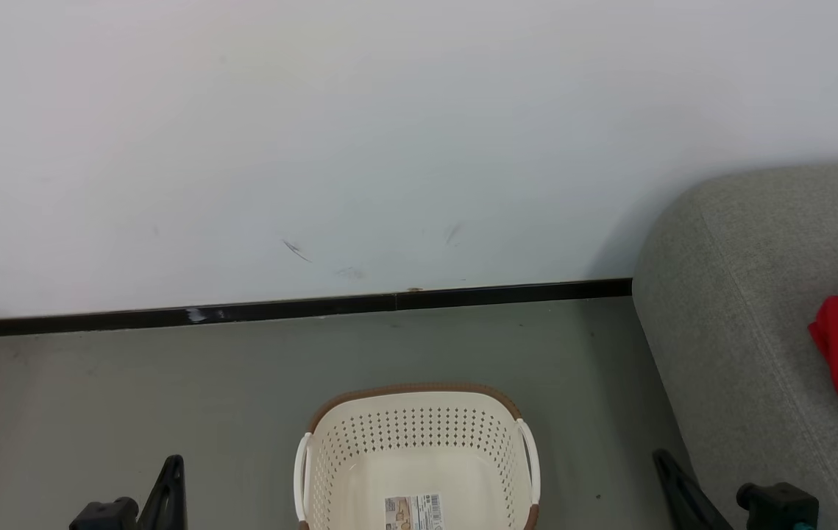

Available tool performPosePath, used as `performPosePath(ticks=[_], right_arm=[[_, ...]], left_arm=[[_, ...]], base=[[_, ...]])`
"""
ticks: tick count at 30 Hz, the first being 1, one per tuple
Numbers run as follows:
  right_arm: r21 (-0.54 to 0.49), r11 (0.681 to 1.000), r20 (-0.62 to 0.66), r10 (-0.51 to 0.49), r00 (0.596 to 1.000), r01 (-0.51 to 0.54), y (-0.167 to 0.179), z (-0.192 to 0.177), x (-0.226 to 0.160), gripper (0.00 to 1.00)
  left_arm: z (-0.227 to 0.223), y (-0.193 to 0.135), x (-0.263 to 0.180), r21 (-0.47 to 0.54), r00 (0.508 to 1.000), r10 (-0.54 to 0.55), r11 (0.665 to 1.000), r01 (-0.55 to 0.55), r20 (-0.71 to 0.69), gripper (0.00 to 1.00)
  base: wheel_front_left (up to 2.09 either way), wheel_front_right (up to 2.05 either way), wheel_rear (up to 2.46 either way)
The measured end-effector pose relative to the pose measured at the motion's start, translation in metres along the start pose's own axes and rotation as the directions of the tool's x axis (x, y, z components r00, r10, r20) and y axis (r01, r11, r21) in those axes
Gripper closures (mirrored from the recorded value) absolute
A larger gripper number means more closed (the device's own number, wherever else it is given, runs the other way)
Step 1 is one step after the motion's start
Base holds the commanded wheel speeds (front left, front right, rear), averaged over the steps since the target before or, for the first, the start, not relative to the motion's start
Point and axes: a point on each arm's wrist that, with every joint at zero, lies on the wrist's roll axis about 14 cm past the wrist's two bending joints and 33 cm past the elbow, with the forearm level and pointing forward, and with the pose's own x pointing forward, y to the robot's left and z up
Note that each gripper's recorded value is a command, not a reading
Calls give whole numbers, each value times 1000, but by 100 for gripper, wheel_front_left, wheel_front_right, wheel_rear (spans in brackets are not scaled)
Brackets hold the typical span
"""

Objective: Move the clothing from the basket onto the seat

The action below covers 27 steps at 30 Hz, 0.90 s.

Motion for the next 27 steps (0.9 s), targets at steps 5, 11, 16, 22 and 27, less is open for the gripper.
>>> performPosePath(ticks=[5, 11, 16, 22, 27], right_arm=[[69, 998, 17, -1, 1000, -1, 3, 4, 1, 100], [211, 977, 32, -37, 999, 30, -2, 8, 2, 100], [294, 954, 20, -73, 997, 64, -11, 7, 2, 100], [391, 916, -3, -97, 995, 90, -17, 3, 4, 100], [451, 886, -18, -110, 994, 107, -22, 0, 6, 100]], left_arm=[[-4, 5, 1, -76, 999, 16, 997, -19, -31, 100], [-10, 7, 2, -201, 997, 18, 979, -33, -73, 100], [-13, 9, 3, -260, 995, 23, 964, -48, -98, 100], [-15, 10, 6, -353, 992, 18, 934, -61, -122, 100], [-17, 9, 8, -418, 991, 11, 906, -68, -137, 100]], base=[[0, 0, 0], [0, 0, 0], [0, 0, 0], [0, 0, 0], [0, 0, 0]])
